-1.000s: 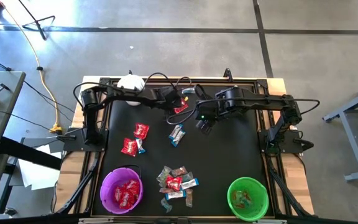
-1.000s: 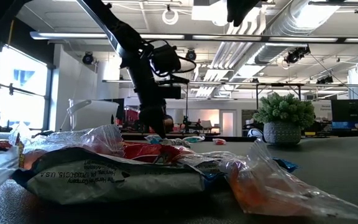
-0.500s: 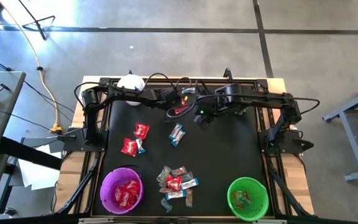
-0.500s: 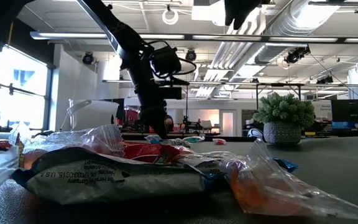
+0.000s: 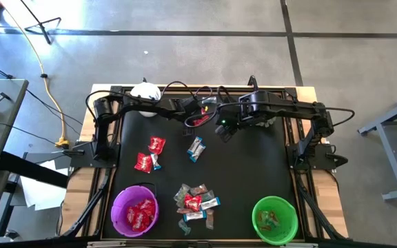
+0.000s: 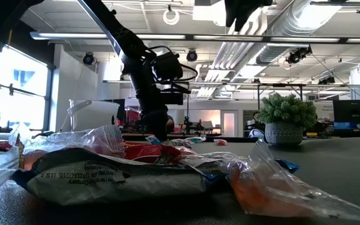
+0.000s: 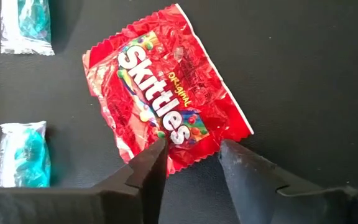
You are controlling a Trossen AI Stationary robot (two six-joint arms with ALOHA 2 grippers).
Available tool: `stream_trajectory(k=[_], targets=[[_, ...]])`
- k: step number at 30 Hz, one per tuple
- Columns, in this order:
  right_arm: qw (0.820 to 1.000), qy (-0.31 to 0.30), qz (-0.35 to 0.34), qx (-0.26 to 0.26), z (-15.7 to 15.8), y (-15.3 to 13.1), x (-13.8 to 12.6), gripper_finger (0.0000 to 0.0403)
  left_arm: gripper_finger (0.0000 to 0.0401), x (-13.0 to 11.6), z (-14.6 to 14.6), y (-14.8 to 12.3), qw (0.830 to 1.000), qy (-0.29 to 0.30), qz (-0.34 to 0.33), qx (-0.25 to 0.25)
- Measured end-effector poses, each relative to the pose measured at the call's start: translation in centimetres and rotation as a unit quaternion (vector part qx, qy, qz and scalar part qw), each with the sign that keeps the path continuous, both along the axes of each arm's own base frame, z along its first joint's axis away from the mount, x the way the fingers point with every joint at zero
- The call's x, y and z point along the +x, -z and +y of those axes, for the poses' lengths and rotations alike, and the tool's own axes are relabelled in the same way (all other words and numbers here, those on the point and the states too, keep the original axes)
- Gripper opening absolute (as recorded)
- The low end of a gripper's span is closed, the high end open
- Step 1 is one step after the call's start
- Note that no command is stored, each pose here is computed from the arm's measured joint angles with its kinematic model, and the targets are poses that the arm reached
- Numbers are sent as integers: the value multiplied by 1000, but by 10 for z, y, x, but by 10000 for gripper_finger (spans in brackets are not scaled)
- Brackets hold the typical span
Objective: Sort candy
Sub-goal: Put the red candy into the violet bucket
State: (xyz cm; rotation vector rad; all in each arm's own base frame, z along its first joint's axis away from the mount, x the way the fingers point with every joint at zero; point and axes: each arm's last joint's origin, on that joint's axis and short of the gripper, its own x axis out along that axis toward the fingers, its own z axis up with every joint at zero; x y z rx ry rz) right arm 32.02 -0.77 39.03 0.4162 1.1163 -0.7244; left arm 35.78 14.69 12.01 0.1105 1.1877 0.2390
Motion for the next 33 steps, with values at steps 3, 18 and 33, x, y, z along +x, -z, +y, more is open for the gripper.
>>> stream_trajectory(k=[3,18,33], targets=[[1000,7,-2,2,0,0,0,151,112,-1,1,1,1000,0,-1,-9],[1000,6,14,7,-6,6,5,151,1,-2,1,2,999,-18,-10,-33],[990,-7,134,41,-47,76,5,151,0,-6,5,3,999,-22,1,-45]])
